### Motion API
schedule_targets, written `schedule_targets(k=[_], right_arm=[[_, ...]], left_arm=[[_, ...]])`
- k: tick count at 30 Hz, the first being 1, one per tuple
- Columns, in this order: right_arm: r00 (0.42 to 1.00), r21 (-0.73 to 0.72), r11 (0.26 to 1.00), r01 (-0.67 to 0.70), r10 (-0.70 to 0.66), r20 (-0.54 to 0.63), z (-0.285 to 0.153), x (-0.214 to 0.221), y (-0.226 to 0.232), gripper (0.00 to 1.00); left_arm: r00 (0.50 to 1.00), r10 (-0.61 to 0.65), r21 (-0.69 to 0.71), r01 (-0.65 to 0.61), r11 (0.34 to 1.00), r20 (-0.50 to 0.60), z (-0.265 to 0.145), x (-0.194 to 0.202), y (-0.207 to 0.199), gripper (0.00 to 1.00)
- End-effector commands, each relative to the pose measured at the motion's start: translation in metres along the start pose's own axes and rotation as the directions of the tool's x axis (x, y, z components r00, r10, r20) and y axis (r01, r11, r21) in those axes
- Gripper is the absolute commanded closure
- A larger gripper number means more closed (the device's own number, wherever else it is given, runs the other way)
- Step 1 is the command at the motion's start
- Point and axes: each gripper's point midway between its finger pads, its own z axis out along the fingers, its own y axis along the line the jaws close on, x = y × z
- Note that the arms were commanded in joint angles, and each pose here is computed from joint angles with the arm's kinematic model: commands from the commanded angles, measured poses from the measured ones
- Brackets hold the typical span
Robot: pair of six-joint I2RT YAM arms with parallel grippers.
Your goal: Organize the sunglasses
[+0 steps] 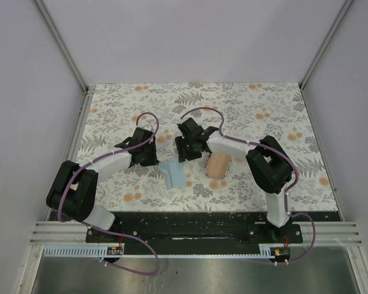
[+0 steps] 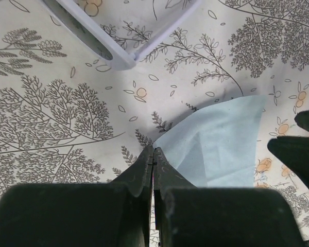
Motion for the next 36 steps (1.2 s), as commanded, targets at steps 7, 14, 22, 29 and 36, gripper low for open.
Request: schedule_targets(k=[7,14,22,29,36], right_arm=[[0.998,0.07,0.996,0.054,-0.055,0.002,0.024,-0.019,-0.007,0.47],[0.997,0.063,0.995,0.075,-0.073,-0.024,0.037,-0.016,-0.004,0.48],[0.995,0.059,0.994,0.087,-0.083,-0.055,0.044,-0.002,0.002,0.56],[0.994,0.04,0.995,0.092,-0.089,-0.061,0.046,0.003,0.01,0.62],[0.995,0.051,0.995,0.089,-0.086,-0.058,0.049,0.0,0.01,0.92]], left_arm=[[0.995,0.062,0.02,-0.064,0.998,0.072,0.005,-0.029,-0.011,1.0],[0.994,0.078,-0.034,-0.075,0.997,0.077,0.01,-0.033,-0.002,1.0],[0.992,0.094,-0.087,-0.087,0.992,0.081,0.016,-0.043,0.003,1.0],[0.993,0.092,-0.075,-0.087,0.993,0.074,0.016,-0.042,0.001,1.0],[0.993,0.096,-0.058,-0.092,0.994,0.066,0.016,-0.037,0.0,1.0]])
